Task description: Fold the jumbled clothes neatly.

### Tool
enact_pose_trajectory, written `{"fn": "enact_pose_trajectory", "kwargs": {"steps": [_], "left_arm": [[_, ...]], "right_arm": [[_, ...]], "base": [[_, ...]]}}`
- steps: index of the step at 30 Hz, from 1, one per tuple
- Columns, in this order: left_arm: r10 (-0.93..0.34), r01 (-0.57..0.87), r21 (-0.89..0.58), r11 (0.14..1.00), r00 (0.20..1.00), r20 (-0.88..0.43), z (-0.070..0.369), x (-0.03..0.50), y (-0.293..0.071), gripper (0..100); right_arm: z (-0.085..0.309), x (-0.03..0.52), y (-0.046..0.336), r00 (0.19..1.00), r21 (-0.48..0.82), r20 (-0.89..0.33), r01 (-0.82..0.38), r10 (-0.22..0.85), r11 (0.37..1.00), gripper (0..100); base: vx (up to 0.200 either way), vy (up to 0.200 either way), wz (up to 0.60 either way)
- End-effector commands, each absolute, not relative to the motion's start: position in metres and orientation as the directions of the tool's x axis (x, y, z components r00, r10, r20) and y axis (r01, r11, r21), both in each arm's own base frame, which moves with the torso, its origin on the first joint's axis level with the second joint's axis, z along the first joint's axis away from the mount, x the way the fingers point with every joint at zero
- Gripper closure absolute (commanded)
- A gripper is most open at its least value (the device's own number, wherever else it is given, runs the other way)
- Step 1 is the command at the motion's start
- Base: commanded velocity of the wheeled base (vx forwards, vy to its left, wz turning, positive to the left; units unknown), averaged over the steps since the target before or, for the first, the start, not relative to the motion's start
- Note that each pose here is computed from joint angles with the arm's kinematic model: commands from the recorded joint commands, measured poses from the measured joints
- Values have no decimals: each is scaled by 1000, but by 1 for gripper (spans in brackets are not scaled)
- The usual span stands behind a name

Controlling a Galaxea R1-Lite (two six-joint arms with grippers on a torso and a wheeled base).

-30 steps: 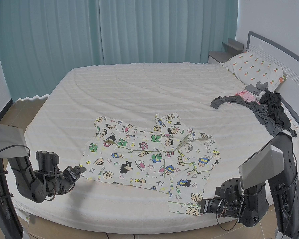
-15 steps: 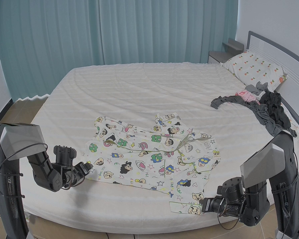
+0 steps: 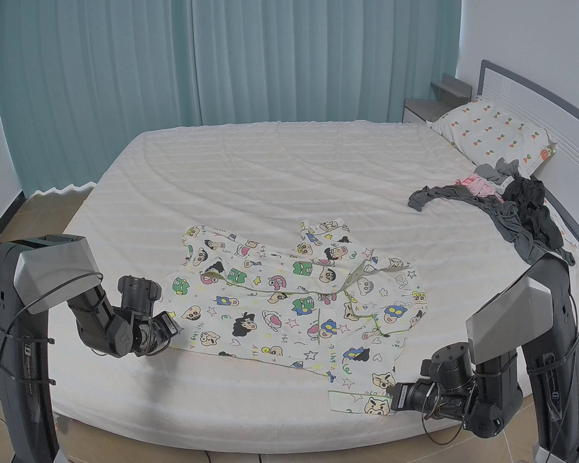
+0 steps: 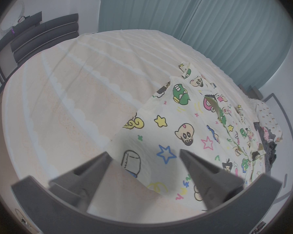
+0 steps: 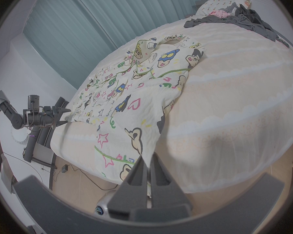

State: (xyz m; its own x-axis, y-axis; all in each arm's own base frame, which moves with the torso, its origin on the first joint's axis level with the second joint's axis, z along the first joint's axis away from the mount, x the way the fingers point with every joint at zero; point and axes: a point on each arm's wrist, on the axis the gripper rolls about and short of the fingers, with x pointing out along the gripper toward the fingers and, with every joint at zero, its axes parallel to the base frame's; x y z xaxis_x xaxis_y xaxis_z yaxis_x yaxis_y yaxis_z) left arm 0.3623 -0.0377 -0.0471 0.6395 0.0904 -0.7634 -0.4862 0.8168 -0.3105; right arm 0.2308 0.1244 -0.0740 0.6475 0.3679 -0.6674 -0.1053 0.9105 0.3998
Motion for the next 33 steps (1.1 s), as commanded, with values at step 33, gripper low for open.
{"fn": "enact_pose_trajectory", "kwargs": {"steps": [33], "left_arm": [[117,-531,-136,836,415,-902,-28,294,-32,100]], "right_arm": [[-49,189,95,581,289,-750,-141,316,947,100]], "base": [[0,0,0]]}}
